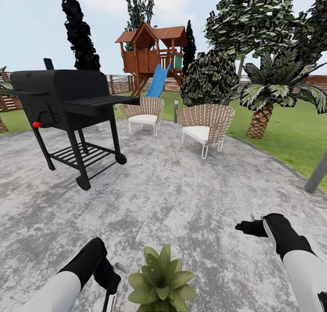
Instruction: Pick up the pesticide atomizer in the garden and spray insectifuge to fully cover both potted plants in the garden.
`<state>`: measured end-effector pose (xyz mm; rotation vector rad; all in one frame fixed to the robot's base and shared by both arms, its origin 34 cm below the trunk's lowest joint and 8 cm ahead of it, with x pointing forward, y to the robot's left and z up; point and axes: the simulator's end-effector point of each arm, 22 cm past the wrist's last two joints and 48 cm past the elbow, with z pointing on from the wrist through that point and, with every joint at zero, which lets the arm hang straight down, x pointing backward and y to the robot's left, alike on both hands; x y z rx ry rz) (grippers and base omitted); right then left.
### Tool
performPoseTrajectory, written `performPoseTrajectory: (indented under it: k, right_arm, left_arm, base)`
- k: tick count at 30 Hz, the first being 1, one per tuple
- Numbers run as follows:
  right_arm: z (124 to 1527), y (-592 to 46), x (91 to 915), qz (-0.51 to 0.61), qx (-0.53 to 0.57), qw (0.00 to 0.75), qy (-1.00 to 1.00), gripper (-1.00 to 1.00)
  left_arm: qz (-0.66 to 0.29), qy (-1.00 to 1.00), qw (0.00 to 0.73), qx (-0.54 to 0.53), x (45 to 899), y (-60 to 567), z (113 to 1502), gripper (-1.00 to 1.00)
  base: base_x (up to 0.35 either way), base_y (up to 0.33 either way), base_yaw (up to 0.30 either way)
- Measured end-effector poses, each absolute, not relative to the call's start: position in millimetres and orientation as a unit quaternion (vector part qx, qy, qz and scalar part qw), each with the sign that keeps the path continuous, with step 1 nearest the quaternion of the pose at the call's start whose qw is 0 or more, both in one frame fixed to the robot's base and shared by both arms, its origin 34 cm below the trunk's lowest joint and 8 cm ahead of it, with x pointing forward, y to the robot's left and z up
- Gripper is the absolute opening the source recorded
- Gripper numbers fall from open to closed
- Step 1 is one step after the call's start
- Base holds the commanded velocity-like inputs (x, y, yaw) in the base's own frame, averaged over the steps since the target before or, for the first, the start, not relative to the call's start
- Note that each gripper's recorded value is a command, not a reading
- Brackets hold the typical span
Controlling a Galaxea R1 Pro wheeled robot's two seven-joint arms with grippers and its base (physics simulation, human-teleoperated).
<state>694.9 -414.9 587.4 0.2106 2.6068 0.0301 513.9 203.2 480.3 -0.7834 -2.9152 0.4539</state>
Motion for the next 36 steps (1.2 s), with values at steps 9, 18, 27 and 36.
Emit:
performPoseTrajectory:
  k: [9,18,27,36]
  right_arm:
    - [579,-415,693,0.011,0.078,0.253,0.964,1.00]
    - [571,-414,692,0.011,0.078,0.246,0.966,1.00]
    - [563,-415,690,0.009,0.078,0.239,0.968,1.00]
    - [555,-415,688,0.009,0.078,0.232,0.969,1.00]
  left_arm:
    - [0.150,-0.954,0.052,-0.255,510,204,474,-1.00]
    - [0.160,-0.951,0.084,-0.251,488,203,460,-1.00]
    - [0.156,-0.952,0.094,-0.246,484,213,454,-1.00]
    - [0.141,-0.956,0.104,-0.235,480,240,447,-1.00]
  base:
    - [0.000,0.000,0.000]
    - [0.000,0.000,0.000]
    - [0.000,0.000,0.000]
    - [0.000,0.000,0.000]
